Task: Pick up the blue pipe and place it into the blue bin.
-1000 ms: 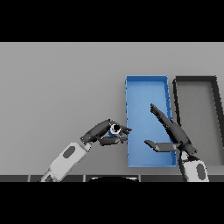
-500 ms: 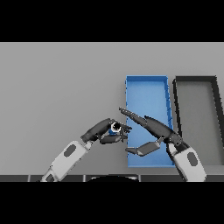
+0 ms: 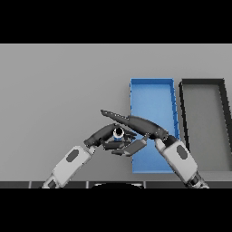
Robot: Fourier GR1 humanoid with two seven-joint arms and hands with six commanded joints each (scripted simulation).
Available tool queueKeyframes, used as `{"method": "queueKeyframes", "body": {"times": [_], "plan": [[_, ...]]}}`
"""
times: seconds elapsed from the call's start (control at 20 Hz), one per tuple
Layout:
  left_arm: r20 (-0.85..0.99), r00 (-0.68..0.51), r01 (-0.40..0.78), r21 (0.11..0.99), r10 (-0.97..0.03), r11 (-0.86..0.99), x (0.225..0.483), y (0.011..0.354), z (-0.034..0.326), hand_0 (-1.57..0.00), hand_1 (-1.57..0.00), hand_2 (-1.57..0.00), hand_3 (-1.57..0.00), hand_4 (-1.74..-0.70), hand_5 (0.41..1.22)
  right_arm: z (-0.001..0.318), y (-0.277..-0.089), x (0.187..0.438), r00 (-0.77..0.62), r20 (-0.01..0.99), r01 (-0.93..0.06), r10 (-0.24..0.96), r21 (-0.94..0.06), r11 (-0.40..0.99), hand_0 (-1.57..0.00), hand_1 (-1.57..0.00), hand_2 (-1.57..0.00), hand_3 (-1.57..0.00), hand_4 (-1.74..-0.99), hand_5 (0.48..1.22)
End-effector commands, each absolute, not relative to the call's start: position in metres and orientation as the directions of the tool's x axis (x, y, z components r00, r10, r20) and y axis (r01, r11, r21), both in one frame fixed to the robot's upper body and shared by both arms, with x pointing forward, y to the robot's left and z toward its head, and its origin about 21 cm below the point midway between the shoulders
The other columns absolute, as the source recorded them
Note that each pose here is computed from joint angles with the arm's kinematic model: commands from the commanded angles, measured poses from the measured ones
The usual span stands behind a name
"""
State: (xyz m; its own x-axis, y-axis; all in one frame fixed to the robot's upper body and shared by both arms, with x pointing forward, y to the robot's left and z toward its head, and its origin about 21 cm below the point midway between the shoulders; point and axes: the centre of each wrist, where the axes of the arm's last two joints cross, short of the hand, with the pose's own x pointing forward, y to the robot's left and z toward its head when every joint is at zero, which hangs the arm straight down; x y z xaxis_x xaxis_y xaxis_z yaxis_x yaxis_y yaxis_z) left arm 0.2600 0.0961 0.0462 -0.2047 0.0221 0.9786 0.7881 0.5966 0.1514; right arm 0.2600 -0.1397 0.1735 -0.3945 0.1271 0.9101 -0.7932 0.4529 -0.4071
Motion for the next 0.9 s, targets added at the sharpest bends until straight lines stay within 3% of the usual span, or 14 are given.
{"method": "queueKeyframes", "body": {"times": [0.0,0.15,0.2,0.25,0.35,0.4,0.45,0.5,0.6,0.65,0.75,0.85], "plan": [[0.979,-0.204,0.784,0.156,0.013,0.601,0.262,0.098,0.048,-1.57,-1.57,-1.57,-1.51,-1.73,1.221,0.174,-0.138,0.263,-0.394,0.91,-0.796,0.131,-0.409,0.447,0.0,0.0,-0.01,0.0,-1.223,0.512],[0.982,-0.187,0.802,0.141,0.02,0.581,0.262,0.094,0.053,-1.57,-1.57,-1.57,-1.47,-1.72,1.221,0.173,-0.126,0.276,-0.388,0.911,-0.815,0.14,-0.41,0.41,-0.01,-0.04,-0.07,-0.01,-1.241,0.516],[0.982,-0.188,0.802,0.141,0.022,0.581,0.264,0.096,0.051,-1.57,-1.57,-1.57,-1.4,-1.72,1.221,0.174,-0.122,0.277,-0.389,0.912,-0.825,0.13,-0.407,0.392,-0.05,-0.08,-0.11,-0.04,-1.268,0.519],[0.971,-0.237,0.795,0.179,0.025,0.58,0.264,0.096,0.052,-1.5,-1.39,-1.37,-1.15,-1.63,1.221,0.173,-0.118,0.279,-0.386,0.913,-0.831,0.137,-0.408,0.378,-0.14,-0.17,-0.19,-0.11,-1.308,0.523],[0.952,-0.281,0.762,0.3,-0.125,0.574,0.266,0.099,0.056,-0.99,-0.9,-0.87,-0.74,-1.59,1.221,0.175,-0.115,0.279,-0.392,0.909,-0.84,0.143,-0.417,0.348,-0.48,-0.5,-0.5,-0.37,-1.39,0.538],[0.947,-0.303,0.752,0.309,-0.111,0.582,0.262,0.099,0.057,-0.88,-0.83,-0.8,-0.67,-1.61,1.221,0.174,-0.111,0.28,-0.394,0.908,-0.844,0.146,-0.42,0.333,-0.7,-0.71,-0.71,-0.56,-1.453,0.551],[0.949,-0.298,0.754,0.302,-0.105,0.583,0.26,0.099,0.055,-0.89,-0.87,-0.85,-0.66,-1.64,1.221,0.173,-0.109,0.28,-0.387,0.913,-0.855,0.126,-0.407,0.321,-0.87,-0.89,-0.89,-0.7,-1.503,0.573],[0.956,-0.282,0.751,0.274,-0.084,0.601,0.261,0.099,0.054,-1.03,-1.01,-0.99,-0.62,-1.66,1.192,0.171,-0.109,0.28,-0.366,0.925,-0.868,0.104,-0.38,0.32,-1.01,-1.02,-1.02,-0.83,-1.541,0.604],[0.967,-0.256,0.766,0.198,0.006,0.612,0.26,0.098,0.051,-1.22,-1.21,-1.2,-0.52,-1.69,1.203,0.174,-0.108,0.279,-0.332,0.937,-0.875,0.107,-0.349,0.337,-1.21,-1.22,-1.22,-1.1,-1.492,0.706],[0.971,-0.237,0.771,0.167,0.033,0.615,0.26,0.096,0.049,-1.29,-1.28,-1.27,-0.53,-1.7,1.206,0.172,-0.107,0.28,-0.333,0.939,-0.871,0.085,-0.341,0.353,-1.28,-1.29,-1.29,-1.19,-1.475,0.809],[0.972,-0.231,0.775,0.159,0.039,0.612,0.258,0.1,0.05,-1.39,-1.39,-1.38,-0.55,-1.71,1.212,0.17,-0.107,0.276,-0.365,0.929,-0.859,0.058,-0.36,0.364,-1.39,-1.39,-1.39,-1.33,-1.458,0.957],[0.967,-0.251,0.766,0.172,0.041,0.619,0.259,0.1,0.051,-1.46,-1.45,-1.45,-0.59,-1.72,1.215,0.171,-0.105,0.272,-0.396,0.916,-0.845,0.064,-0.391,0.366,-1.45,-1.46,-1.46,-1.42,-1.459,1.052]]}}
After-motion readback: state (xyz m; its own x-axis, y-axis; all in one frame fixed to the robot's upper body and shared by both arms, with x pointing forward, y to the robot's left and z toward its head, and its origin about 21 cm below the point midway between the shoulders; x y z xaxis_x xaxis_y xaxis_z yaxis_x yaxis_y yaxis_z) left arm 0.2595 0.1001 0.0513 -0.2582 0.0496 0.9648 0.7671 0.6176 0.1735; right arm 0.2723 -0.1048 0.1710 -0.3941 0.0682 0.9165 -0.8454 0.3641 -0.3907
